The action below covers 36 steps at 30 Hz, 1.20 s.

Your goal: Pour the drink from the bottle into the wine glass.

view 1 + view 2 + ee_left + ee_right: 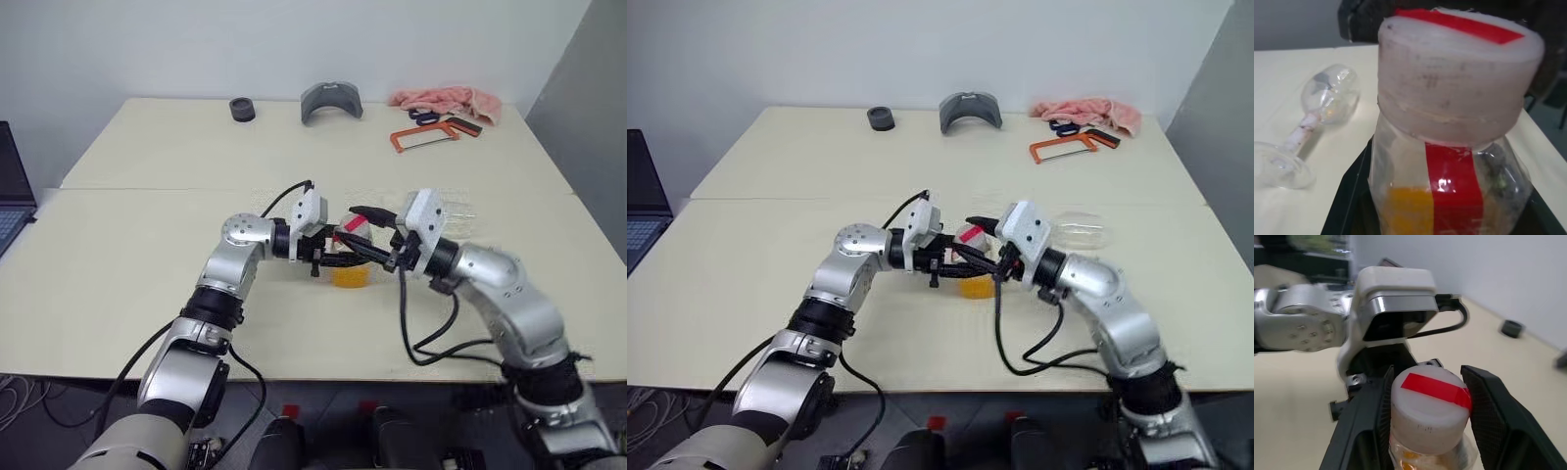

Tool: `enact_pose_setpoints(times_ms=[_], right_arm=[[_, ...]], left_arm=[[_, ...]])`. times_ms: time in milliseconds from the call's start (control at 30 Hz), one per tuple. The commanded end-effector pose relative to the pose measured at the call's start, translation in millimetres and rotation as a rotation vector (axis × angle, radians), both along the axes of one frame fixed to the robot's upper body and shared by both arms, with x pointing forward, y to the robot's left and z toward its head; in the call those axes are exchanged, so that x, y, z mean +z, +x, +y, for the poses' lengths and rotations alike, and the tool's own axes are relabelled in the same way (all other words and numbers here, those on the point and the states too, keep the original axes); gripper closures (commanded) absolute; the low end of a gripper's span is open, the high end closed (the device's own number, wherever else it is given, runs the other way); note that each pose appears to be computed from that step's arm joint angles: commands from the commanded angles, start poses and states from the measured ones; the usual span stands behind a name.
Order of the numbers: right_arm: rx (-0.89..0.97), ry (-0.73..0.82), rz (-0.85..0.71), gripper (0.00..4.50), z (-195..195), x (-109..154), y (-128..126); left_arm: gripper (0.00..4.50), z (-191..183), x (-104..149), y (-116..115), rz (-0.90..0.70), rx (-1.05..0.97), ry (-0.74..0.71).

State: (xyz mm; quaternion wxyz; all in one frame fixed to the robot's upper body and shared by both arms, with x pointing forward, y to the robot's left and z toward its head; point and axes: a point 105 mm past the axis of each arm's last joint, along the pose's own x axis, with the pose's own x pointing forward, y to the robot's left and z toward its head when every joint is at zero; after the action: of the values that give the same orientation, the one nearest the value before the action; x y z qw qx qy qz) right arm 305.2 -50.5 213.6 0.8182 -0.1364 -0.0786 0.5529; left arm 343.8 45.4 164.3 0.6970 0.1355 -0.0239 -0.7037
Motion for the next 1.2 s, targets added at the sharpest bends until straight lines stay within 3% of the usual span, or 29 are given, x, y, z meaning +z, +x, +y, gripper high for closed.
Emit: enact_pose_setpoints(times_ms=[33, 100, 133, 333, 433, 767, 1200], right_arm=[[0.079, 0.064, 0.092, 2.65, -6, 15, 3], [0.05, 0.095, 0.09, 2.65, -11, 21, 5], [0.037, 0.112, 0.081, 1.91, -13, 23, 3], [-0.073, 0.147, -0.019, 0.0, -21, 31, -18], [-0.142, 0.136, -0.095, 0.0, -14, 30, -28], [-0.234, 0.107, -0.151, 0.0, 9, 14, -20], [-0.349, 0.128, -0.092, 0.0, -16, 7, -10]], left_arm=[[2.74, -7, 21, -1, -0.041, -0.045, -0.027], [2.75, -7, 22, 0, -0.042, -0.035, -0.037], [2.76, -7, 21, 0, -0.041, -0.029, -0.041], [2.77, -3, 16, -4, -0.028, -0.001, -0.05], [2.77, -2, 14, -5, -0.026, 0.01, -0.047], [2.77, -5, 16, -3, -0.03, 0.009, -0.047], [2.77, -3, 13, -3, -0.057, 0.015, -0.051]])
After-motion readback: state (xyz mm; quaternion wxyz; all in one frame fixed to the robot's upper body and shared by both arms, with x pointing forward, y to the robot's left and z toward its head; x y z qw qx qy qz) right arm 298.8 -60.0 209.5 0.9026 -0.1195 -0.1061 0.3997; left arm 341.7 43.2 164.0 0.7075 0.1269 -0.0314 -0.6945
